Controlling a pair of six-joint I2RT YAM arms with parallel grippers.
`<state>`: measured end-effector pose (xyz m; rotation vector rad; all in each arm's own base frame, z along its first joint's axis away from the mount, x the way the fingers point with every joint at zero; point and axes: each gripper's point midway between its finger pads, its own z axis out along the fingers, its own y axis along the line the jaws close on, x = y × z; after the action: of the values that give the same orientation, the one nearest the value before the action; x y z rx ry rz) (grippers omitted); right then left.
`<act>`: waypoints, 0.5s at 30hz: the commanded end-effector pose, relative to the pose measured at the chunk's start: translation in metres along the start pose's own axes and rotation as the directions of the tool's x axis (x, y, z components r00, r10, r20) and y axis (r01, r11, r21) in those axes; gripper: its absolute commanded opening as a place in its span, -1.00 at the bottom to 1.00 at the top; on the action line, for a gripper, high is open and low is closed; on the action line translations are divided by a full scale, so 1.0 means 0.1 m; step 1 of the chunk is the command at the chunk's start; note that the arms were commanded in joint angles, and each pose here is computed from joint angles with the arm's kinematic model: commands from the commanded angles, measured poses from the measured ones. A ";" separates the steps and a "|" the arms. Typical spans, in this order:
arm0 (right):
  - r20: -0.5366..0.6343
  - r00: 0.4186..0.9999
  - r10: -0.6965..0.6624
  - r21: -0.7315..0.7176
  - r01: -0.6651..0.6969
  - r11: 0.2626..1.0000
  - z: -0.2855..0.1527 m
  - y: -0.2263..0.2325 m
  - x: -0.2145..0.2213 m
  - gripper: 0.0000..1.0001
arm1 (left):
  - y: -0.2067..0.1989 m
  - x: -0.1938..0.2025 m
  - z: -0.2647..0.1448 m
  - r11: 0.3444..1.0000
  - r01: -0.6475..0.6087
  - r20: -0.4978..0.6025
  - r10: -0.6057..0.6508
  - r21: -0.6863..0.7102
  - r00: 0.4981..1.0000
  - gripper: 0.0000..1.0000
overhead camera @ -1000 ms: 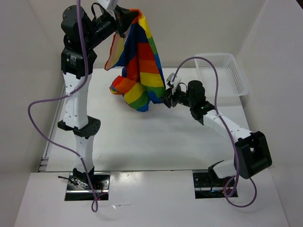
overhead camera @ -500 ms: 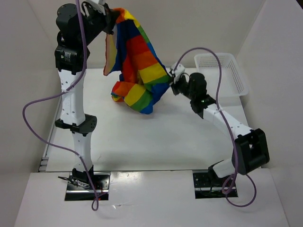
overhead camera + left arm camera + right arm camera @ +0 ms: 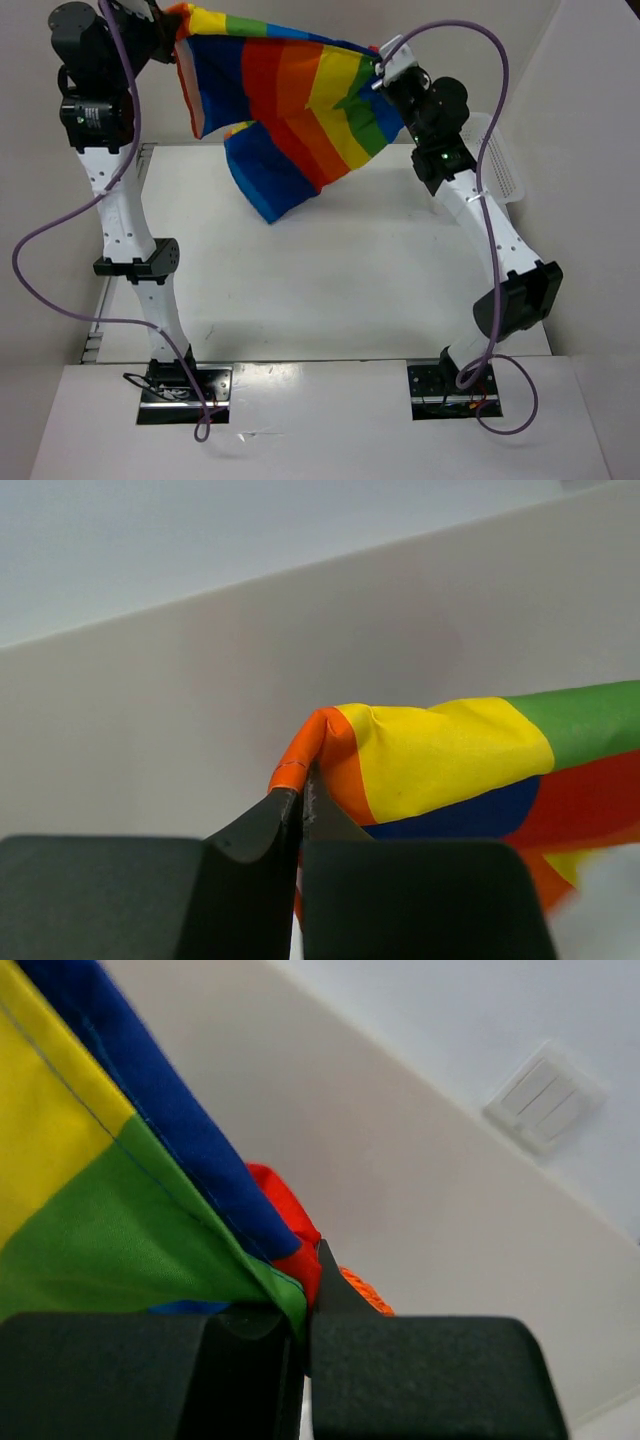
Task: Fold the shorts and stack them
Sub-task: Flatten the shorts out
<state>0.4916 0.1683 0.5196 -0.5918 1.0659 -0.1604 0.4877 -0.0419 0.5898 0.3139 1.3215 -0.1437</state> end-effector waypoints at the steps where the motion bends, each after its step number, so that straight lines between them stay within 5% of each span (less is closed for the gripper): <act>1: -0.082 0.992 -0.095 -0.089 0.088 0.992 -0.31 0.27 0.22 -1.00 | -0.25 0.11 -0.36 0.993 0.054 -0.125 -0.041 0.103 0.991 -1.00; 4: -0.156 0.974 -0.162 -0.284 0.113 0.952 -0.79 0.81 0.63 -1.00 | -0.49 0.77 -0.51 0.964 0.206 -0.371 -0.131 0.168 0.919 -1.00; 7: -0.238 0.950 -0.203 -0.483 0.066 0.873 -1.41 1.32 1.05 -1.00 | -0.61 1.08 -0.66 0.941 0.295 -0.501 -0.176 0.168 0.847 -1.00; 8: -0.311 0.922 -0.232 -0.576 0.012 0.818 -1.75 1.56 1.35 -1.00 | -0.59 1.43 -0.65 0.926 0.354 -0.600 -0.212 0.128 0.771 -1.00; 10: -0.276 0.921 -0.276 -0.653 0.030 0.757 -2.05 1.73 1.33 -1.00 | -0.76 1.46 -0.87 0.897 0.421 -0.661 -0.234 0.137 0.713 -1.00; 11: -0.288 0.914 -0.287 -0.695 0.007 0.719 -2.26 1.88 1.43 -1.00 | -0.98 1.92 -1.01 0.852 0.514 -0.782 -0.253 0.098 0.569 -1.00; 14: -0.265 0.921 -0.287 -0.769 -0.022 0.639 -2.61 2.08 1.40 -1.00 | -1.43 2.02 -1.47 0.818 0.563 -0.847 -0.214 0.116 0.486 -1.00; 15: -0.269 0.922 -0.277 -0.787 -0.045 0.615 -2.68 2.16 1.38 -1.00 | -1.56 2.00 -1.59 0.818 0.557 -0.845 -0.190 0.146 0.501 -1.00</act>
<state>0.3244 0.1800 0.1897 -1.4122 1.5703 0.0335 0.4044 -0.0931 0.3278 0.3420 2.3185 -0.6518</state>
